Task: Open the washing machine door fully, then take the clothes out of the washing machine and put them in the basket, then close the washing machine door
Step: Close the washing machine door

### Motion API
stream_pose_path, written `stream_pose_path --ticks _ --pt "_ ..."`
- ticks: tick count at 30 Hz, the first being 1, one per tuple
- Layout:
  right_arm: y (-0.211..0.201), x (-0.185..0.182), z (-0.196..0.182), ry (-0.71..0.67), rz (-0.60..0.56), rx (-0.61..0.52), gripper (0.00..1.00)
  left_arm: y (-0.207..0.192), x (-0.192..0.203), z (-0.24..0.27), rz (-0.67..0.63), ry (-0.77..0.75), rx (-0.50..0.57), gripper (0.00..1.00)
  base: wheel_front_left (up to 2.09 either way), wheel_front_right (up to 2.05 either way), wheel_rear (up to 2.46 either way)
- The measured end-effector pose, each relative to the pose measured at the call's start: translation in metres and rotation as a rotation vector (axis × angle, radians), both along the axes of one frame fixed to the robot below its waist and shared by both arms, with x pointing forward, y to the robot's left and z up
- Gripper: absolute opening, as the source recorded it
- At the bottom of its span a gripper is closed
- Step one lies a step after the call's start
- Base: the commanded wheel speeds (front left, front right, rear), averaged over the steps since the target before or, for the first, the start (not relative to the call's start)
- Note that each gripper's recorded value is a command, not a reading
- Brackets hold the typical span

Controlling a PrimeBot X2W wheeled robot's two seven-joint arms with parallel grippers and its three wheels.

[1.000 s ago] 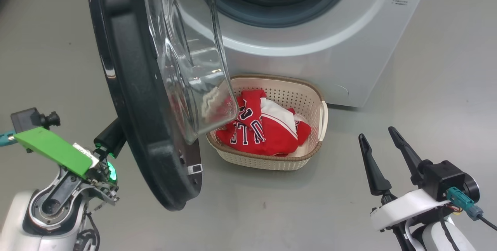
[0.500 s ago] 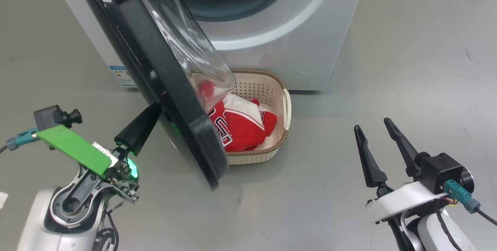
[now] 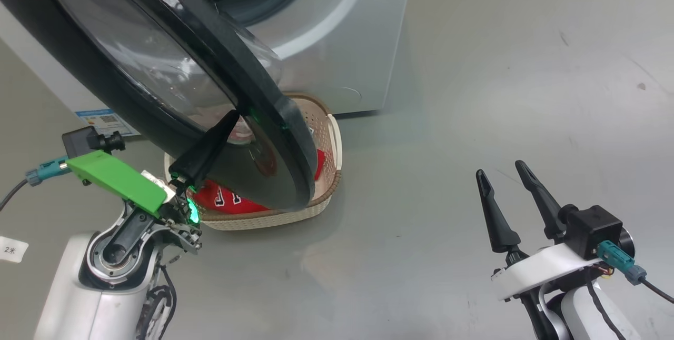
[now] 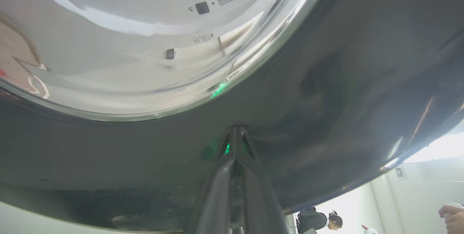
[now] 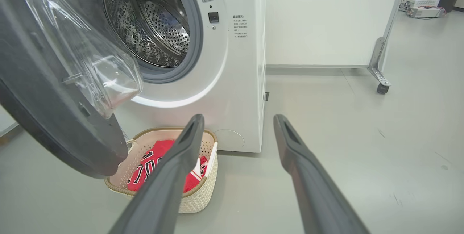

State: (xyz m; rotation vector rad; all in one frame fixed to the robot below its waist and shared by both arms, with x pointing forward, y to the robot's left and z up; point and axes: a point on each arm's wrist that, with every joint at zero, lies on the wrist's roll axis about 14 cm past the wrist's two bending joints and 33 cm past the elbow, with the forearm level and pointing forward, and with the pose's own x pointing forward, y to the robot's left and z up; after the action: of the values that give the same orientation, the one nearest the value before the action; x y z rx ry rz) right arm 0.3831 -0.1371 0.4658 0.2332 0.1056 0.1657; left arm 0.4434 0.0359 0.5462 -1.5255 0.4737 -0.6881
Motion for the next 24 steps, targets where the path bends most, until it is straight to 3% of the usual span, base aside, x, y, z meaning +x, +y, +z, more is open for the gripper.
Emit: stream_pose_path --ticks 24 --pt "-0.051 -0.020 -0.003 0.020 -0.162 -0.006 1.00 -0.063 0.066 0.004 -0.007 0.001 0.018 0.00 0.00 0.00 0.00"
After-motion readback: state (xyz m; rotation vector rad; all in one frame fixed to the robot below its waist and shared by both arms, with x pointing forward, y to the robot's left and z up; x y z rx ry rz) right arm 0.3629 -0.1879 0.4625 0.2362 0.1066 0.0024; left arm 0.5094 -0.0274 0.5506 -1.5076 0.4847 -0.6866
